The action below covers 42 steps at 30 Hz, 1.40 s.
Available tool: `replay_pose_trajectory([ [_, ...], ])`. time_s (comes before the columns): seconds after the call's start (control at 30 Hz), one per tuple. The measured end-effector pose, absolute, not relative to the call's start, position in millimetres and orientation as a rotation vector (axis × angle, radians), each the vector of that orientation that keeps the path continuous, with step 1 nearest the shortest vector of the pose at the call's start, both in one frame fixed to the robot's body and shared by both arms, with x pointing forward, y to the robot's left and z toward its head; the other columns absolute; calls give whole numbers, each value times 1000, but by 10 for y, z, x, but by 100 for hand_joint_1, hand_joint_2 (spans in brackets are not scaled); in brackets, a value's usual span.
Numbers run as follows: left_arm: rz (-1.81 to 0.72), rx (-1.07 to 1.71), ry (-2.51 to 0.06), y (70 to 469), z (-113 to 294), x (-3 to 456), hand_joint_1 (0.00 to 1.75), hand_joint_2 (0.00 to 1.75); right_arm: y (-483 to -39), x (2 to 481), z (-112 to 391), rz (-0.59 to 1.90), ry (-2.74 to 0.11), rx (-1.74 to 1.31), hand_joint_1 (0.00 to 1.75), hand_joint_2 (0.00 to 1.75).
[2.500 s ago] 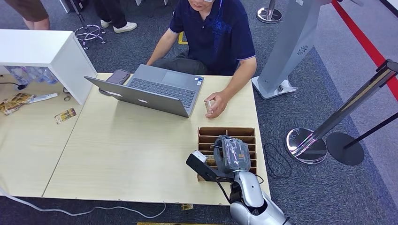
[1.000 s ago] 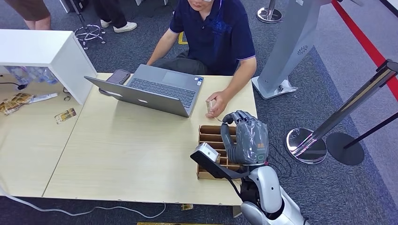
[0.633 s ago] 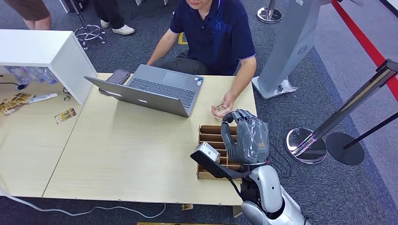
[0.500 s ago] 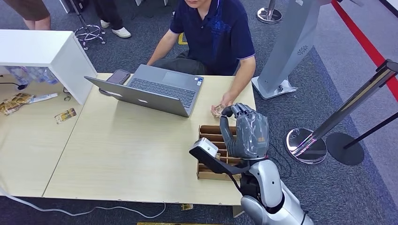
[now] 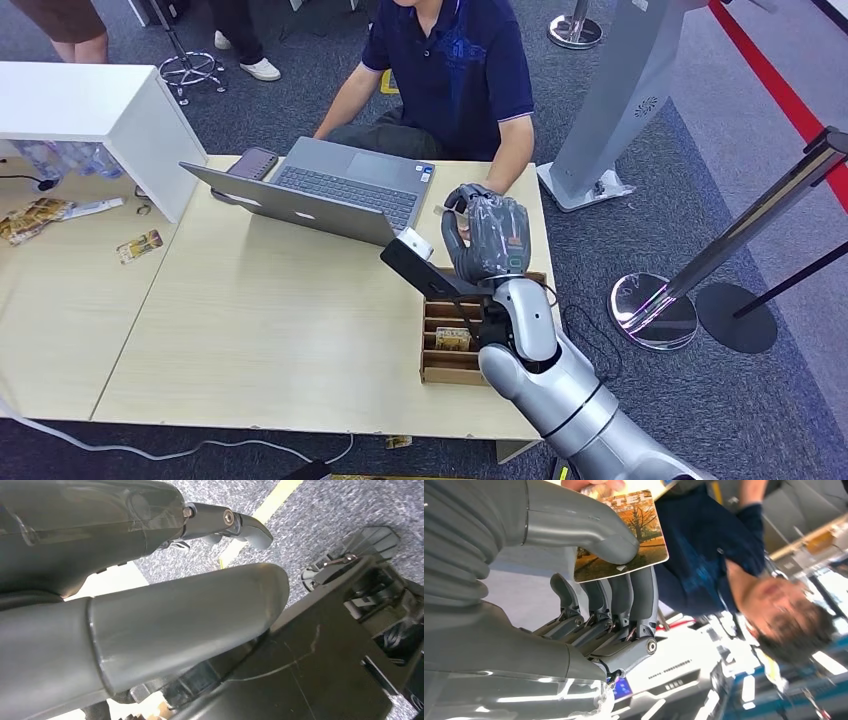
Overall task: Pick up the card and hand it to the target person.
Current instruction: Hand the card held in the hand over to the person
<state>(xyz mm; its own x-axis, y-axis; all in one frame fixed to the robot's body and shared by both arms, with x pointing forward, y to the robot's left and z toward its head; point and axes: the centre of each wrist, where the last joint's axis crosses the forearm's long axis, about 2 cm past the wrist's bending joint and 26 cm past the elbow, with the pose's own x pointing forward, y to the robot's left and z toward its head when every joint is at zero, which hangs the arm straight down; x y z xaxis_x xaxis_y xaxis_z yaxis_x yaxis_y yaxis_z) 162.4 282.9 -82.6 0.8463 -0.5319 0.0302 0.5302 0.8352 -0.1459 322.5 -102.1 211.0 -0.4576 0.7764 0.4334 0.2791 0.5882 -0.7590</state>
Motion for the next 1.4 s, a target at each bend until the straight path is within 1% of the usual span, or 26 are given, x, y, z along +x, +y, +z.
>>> replay_pose_trajectory([
  [0.4, -578, -160, 5, 2773, -810, 1666, 0, 0, -952, 3397, 1789, 865, -1870, -854, 130, 175],
  [0.43, -578, -160, 5, 2772, -810, 1666, 0, 0, -954, 3401, 1769, 869, -1861, -856, 129, 175],
  [0.5, -579, -160, 5, 2771, -809, 1666, 0, 0, -959, 3407, 1732, 878, -1846, -860, 119, 175],
  [0.53, -579, -160, 5, 2770, -809, 1666, 0, 0, -961, 3409, 1718, 881, -1840, -861, 94, 175],
  [0.57, -579, -160, 5, 2768, -809, 1666, 0, 0, -962, 3411, 1705, 884, -1834, -862, 64, 175],
  [0.63, -580, -161, 5, 2764, -809, 1666, 0, 0, -968, 3415, 1678, 891, -1823, -865, 10, 175],
  [0.67, -580, -161, 5, 2762, -809, 1667, 0, 0, -972, 3417, 1665, 896, -1817, -867, 3, 175],
  [0.73, -580, -161, 4, 2760, -809, 1667, 0, 0, -978, 3419, 1642, 912, -1809, -870, 0, 175],
  [1.1, -572, -164, 2, 2763, -810, 1664, 0, 0, -974, 3431, 1614, 971, -1773, -858, 0, 175],
  [1.2, -563, -167, -2, 2767, -814, 1653, 0, 0, -966, 3411, 1617, 938, -1780, -791, 0, 175],
  [1.4, -536, -173, -8, 2790, -842, 1577, 0, 0, -929, 3268, 1615, 781, -1850, -539, 0, 175],
])
